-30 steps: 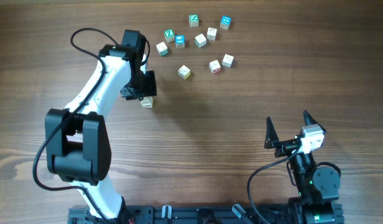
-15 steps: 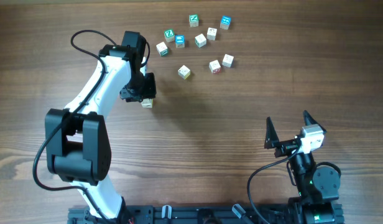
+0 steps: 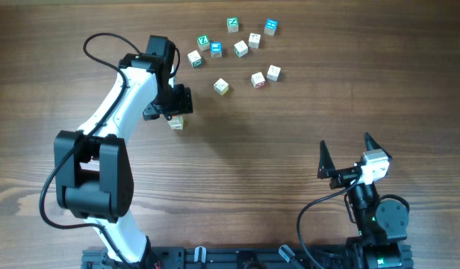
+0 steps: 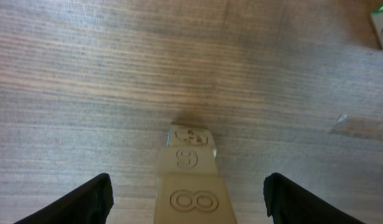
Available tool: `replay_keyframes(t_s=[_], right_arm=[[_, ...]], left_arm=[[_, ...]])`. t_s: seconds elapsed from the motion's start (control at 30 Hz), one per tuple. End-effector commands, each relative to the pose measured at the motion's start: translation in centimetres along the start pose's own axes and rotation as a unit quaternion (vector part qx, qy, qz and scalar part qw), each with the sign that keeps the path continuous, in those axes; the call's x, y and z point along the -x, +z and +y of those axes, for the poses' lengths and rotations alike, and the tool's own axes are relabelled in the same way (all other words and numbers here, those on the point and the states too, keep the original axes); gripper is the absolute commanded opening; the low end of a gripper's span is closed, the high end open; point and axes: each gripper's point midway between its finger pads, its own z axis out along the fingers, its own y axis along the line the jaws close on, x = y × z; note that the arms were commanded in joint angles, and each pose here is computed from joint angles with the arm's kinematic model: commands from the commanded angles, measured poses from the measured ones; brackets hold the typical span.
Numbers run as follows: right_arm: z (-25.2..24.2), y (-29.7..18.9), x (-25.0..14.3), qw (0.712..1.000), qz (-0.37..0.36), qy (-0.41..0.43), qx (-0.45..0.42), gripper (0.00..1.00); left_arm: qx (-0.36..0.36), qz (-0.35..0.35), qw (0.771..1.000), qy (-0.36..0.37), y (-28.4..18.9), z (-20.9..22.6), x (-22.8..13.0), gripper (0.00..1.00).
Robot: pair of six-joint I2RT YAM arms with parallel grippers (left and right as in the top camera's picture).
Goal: Form a tower
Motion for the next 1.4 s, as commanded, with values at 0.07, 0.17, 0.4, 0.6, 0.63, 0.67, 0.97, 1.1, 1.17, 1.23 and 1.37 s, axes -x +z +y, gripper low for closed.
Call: replay_keyframes(t_s=[0.07,0.17,0.4,0.6,0.63,0.67,0.97,1.1,1.17,1.23,1.37], right_arm=[[0.2,0.0,0.2,1.000,-0.004,-0.007,0.006,1.00],[0.2,0.0,0.2,1.000,-0.004,-0.007,0.006,1.00],[0.2,0.0,0.2,1.000,-0.004,-0.007,0.006,1.00],[0.2,0.0,0.2,1.000,-0.004,-0.007,0.006,1.00],[0.2,0.0,0.2,1.000,-0.004,-0.007,0.006,1.00],[0.2,0.0,0.2,1.000,-0.004,-0.007,0.006,1.00],[0.2,0.0,0.2,1.000,-0.004,-0.007,0.006,1.00],[0.2,0.0,0.2,1.000,-0.004,-0.007,0.006,1.00],[0.2,0.0,0.2,1.000,-0.004,-0.007,0.006,1.00],[0.2,0.0,0.2,1.000,-0.004,-0.007,0.006,1.00],[0.2,0.0,0.2,1.000,-0.004,-0.007,0.006,1.00]], left_arm=[[0.003,-0.016,1.000,0.002,0.7,0.1,0.9,0.78],[0.011,-0.047,0.999,0.000,0.4,0.3,2.5,0.77],[-0.002,-0.127,0.992,-0.025,-0.5,1.2,6.9,1.00],[-0.001,-0.130,0.991,-0.033,-0.6,1.9,7.1,1.00],[-0.001,-0.130,0.991,-0.033,-0.6,1.9,7.2,1.00],[-0.001,-0.130,0.991,-0.033,-0.6,1.9,7.1,1.00],[-0.001,-0.130,0.991,-0.033,-0.6,1.9,7.1,1.00],[-0.001,-0.130,0.991,-0.033,-0.6,1.9,7.1,1.00],[-0.001,-0.130,0.991,-0.033,-0.6,1.9,7.1,1.00],[-0.001,-0.130,0.991,-0.033,-0.6,1.9,7.1,1.00],[-0.001,-0.130,0.991,-0.033,-0.6,1.9,7.1,1.00]])
